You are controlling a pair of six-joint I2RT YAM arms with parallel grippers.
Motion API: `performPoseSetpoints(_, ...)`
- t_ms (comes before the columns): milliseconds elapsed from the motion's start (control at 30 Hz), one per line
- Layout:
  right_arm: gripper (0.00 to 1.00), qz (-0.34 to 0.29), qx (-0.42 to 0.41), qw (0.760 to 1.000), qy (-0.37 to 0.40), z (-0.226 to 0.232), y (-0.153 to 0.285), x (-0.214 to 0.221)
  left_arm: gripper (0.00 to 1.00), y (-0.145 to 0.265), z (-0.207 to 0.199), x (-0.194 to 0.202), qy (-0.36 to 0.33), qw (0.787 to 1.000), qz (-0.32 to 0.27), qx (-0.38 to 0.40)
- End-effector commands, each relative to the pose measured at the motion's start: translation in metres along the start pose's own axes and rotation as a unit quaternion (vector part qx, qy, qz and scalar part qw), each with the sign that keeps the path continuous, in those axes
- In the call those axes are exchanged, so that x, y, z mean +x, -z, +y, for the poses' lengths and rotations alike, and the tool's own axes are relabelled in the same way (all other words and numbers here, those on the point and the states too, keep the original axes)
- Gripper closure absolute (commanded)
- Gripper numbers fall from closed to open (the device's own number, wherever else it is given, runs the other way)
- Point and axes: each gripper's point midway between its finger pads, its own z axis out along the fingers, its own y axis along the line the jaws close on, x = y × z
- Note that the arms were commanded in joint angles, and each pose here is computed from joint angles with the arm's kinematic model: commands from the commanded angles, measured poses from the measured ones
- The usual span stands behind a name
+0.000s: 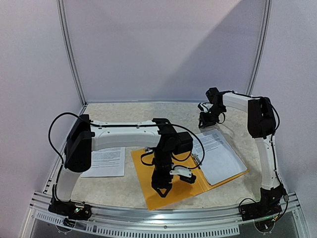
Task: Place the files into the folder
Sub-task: Move the folder with some files to the center of the board.
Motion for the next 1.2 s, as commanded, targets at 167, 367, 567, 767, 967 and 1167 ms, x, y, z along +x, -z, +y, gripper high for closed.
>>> performPoseSetpoints(167,0.72,0.140,0.020,0.990,0.004,-0.005,-0.037,0.079,0.31,-0.036,-0.048,-0.029,-0.056,0.997,0.033,0.038)
performPoseSetpoints(367,0.76,0.179,0.001,0.984,-0.008,0.003,-0.018,0.122,0.31,-0.026,-0.042,-0.010,-0.037,0.998,0.041,0.043)
performPoseSetpoints(567,0.81,0.205,-0.019,0.978,-0.030,0.015,-0.010,0.151,0.30,-0.014,-0.018,0.017,-0.010,0.998,0.054,0.029)
performPoseSetpoints(767,0.81,0.225,-0.024,0.973,-0.046,0.023,0.000,0.176,0.30,0.005,-0.005,0.035,0.006,0.999,0.046,0.020)
performPoseSetpoints(967,0.77,0.177,-0.035,0.983,-0.038,0.032,0.020,0.149,0.30,0.022,0.013,0.041,0.014,0.999,0.033,0.004)
performPoseSetpoints(1167,0.74,0.022,-0.022,0.999,0.036,0.045,0.079,0.063,0.28,0.046,0.095,0.034,0.119,0.988,-0.051,-0.081)
